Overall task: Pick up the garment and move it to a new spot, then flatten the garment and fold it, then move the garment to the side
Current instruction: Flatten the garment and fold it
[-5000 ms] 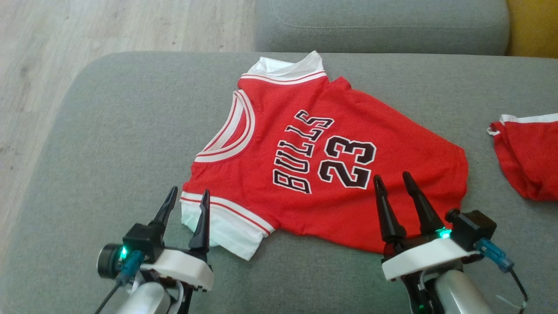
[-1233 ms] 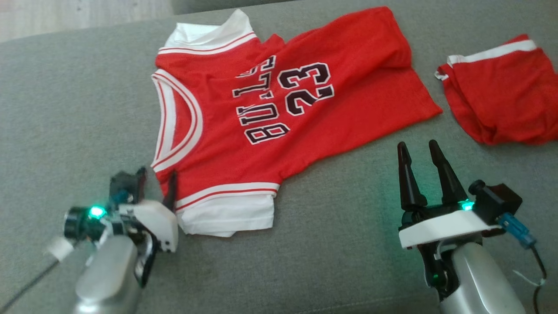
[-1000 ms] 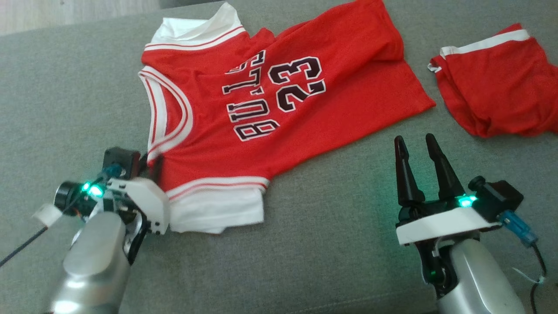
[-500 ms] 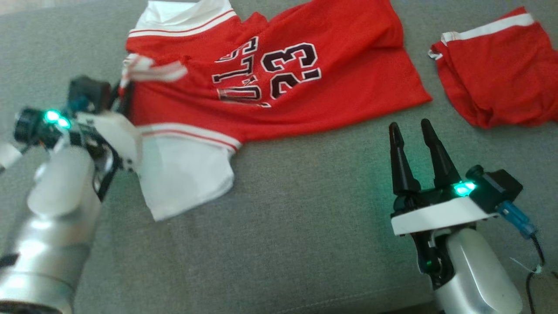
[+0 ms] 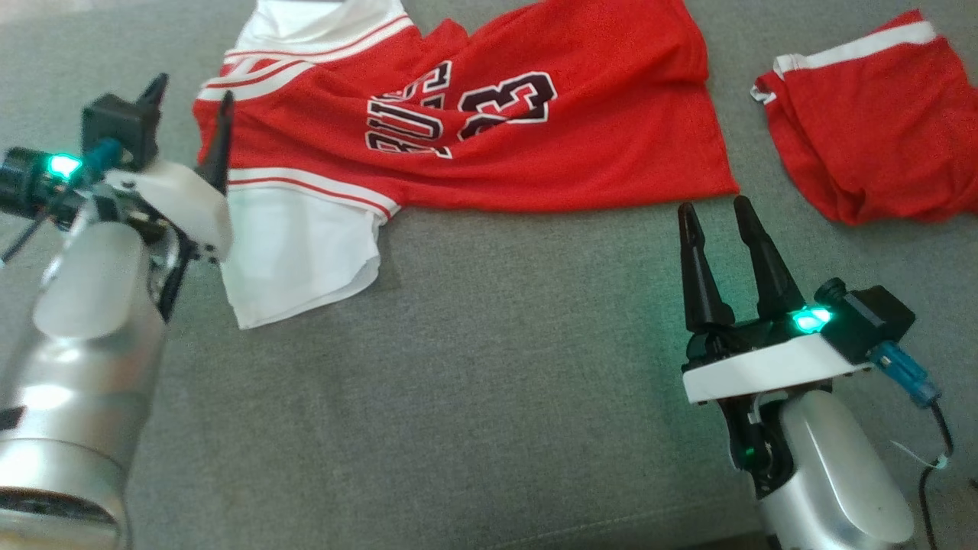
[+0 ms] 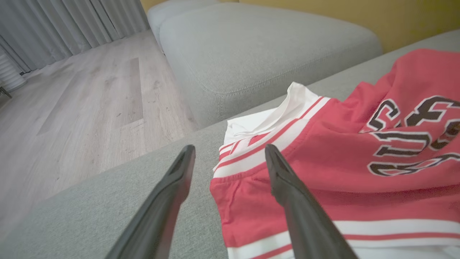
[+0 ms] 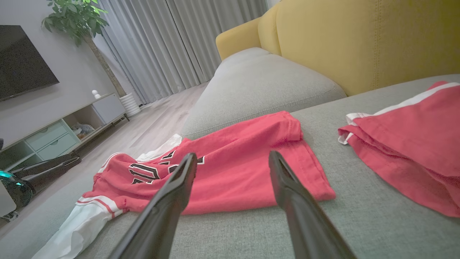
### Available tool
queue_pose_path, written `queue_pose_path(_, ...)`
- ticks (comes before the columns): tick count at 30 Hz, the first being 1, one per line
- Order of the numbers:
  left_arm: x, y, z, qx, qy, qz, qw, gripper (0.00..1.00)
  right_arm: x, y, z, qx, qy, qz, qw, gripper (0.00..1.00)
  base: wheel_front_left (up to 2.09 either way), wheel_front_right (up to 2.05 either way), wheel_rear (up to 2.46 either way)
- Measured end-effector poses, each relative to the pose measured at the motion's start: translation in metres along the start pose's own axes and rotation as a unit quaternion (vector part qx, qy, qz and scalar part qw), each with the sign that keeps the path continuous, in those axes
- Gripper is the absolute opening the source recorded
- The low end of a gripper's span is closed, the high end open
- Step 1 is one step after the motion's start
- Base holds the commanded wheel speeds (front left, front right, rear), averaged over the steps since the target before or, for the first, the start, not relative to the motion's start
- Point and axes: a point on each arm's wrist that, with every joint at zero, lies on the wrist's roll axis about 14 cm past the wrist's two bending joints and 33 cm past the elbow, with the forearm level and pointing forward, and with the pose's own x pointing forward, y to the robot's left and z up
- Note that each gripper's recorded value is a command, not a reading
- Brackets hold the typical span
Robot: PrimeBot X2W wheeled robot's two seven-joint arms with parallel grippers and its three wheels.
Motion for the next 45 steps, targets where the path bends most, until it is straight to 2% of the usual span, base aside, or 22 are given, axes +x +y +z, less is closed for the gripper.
queue_pose_path(9, -0.041, -0.022, 0.008, -0.072, -0.076, 0.024, 0.994, 1.0, 0.001, 0.009, 0.021, -0.012, -0.03, 0.013, 0.999, 1.0, 0.0, 0.0, 0.0)
queue_pose_path(17, -0.102, -0.034, 0.011, -0.139, -0.141, 0.065, 0.978, 1.0, -0.007, 0.023, 0.014, -0.017, -0.021, 0.029, 0.999, 1.0, 0.0, 0.0, 0.0)
queue_pose_path(22, -0.149, -0.044, 0.0, -0.144, -0.163, 0.094, 0.972, 1.0, -0.005, 0.035, 0.011, -0.019, -0.016, 0.048, 0.999, 1.0, 0.0, 0.0, 0.0)
queue_pose_path(26, -0.156, -0.051, -0.01, -0.15, -0.153, 0.093, 0.972, 1.0, -0.005, 0.038, 0.01, -0.019, -0.016, 0.051, 0.998, 1.0, 0.0, 0.0, 0.0)
queue_pose_path(33, -0.142, -0.058, -0.019, -0.142, -0.129, 0.073, 0.979, 1.0, -0.006, 0.035, 0.007, -0.022, -0.011, 0.049, 0.999, 1.0, 0.0, 0.0, 0.0)
queue_pose_path(39, -0.114, -0.062, -0.051, -0.142, -0.042, 0.054, 0.987, 1.0, -0.008, 0.021, 0.0, -0.024, -0.001, 0.029, 0.999, 1.0, 0.0, 0.0, 0.0)
queue_pose_path(45, -0.102, -0.059, -0.1, -0.147, 0.052, 0.061, 0.986, 1.0, -0.009, 0.009, -0.006, -0.024, 0.007, 0.012, 1.0, 1.0, 0.0, 0.0, 0.0)
